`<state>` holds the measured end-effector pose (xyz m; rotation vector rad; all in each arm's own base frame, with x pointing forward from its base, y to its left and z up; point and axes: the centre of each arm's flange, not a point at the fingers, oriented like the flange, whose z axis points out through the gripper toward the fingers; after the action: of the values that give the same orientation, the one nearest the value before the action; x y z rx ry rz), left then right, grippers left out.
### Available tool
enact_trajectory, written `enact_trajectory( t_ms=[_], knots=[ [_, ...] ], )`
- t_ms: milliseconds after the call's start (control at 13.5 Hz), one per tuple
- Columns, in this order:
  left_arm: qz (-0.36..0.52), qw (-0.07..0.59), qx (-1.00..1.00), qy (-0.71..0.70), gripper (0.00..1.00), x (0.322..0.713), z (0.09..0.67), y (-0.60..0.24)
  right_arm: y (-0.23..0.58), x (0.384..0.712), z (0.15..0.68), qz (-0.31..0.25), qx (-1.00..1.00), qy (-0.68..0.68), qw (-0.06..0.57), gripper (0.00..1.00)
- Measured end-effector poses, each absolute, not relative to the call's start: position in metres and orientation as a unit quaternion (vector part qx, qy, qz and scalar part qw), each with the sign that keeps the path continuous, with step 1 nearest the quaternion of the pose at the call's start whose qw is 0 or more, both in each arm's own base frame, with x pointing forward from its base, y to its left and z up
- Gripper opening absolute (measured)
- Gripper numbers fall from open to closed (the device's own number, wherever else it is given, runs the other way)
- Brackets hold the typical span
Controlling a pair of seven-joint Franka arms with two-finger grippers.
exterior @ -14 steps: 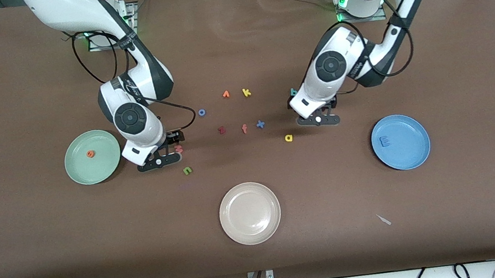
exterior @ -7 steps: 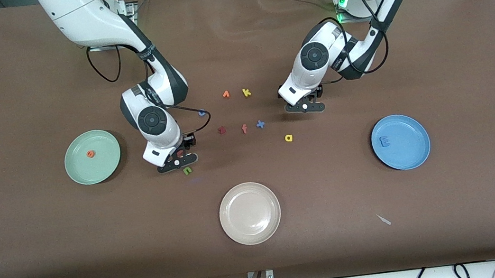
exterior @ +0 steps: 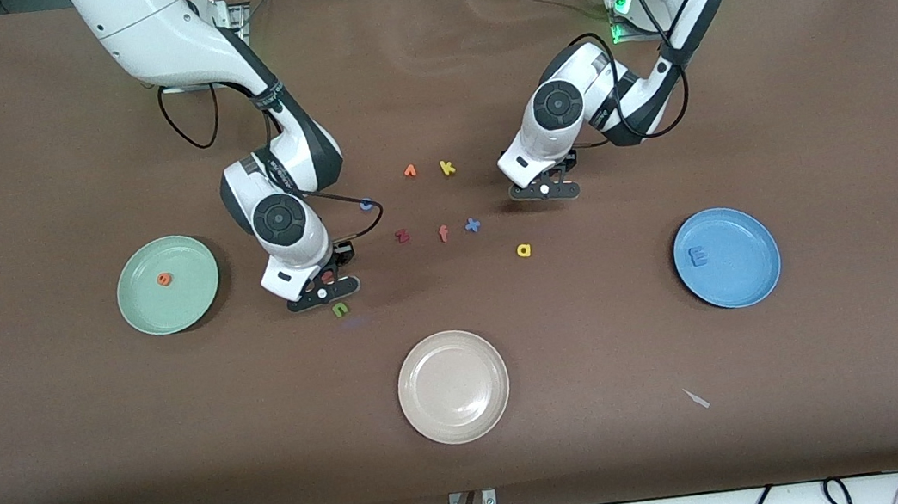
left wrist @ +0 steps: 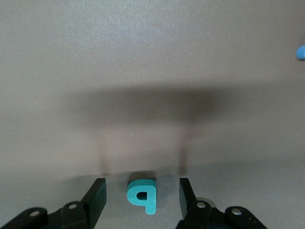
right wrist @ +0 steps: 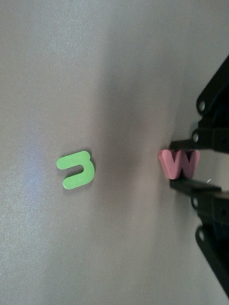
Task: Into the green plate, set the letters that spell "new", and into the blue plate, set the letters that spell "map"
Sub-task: 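Grasp the pink letter with the right gripper while the left gripper grasps the cyan p, then place the pink letter on the green plate while the left gripper places the p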
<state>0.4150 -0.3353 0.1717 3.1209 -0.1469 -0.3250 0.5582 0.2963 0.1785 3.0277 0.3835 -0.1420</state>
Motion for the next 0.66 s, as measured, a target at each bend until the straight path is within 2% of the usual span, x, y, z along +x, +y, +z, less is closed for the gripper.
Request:
enact_trajectory(
  t_ms=[74,148,295,369,443,665],
  knots=[
    [-0.106,-0.001,0.993,-0.048,0.65,0.414,0.169,-0.335,0.295,0.559,0.179,-0.045,0.991,0.122,0.044,0.26],
    [-0.107,-0.001,0.993,-0.048,0.65,0.413,0.167,-0.335,0.292,0.563,0.184,-0.042,0.992,0.11,0.044,0.26],
    [-0.106,-0.001,0.993,-0.048,0.52,0.414,0.168,-0.336,0.273,0.578,0.207,-0.032,0.996,0.066,0.052,0.26],
    [-0.106,-0.001,0.993,-0.048,0.52,0.414,0.168,-0.336,0.256,0.588,0.223,-0.027,0.997,0.047,0.057,0.26],
    [-0.105,-0.001,0.993,-0.048,0.44,0.414,0.169,-0.336,0.235,0.596,0.24,-0.028,0.997,0.028,0.065,0.26],
    [-0.105,-0.001,0.993,-0.048,0.37,0.414,0.169,-0.336,0.154,0.61,0.268,-0.062,0.993,0.007,0.096,0.26]
  ],
)
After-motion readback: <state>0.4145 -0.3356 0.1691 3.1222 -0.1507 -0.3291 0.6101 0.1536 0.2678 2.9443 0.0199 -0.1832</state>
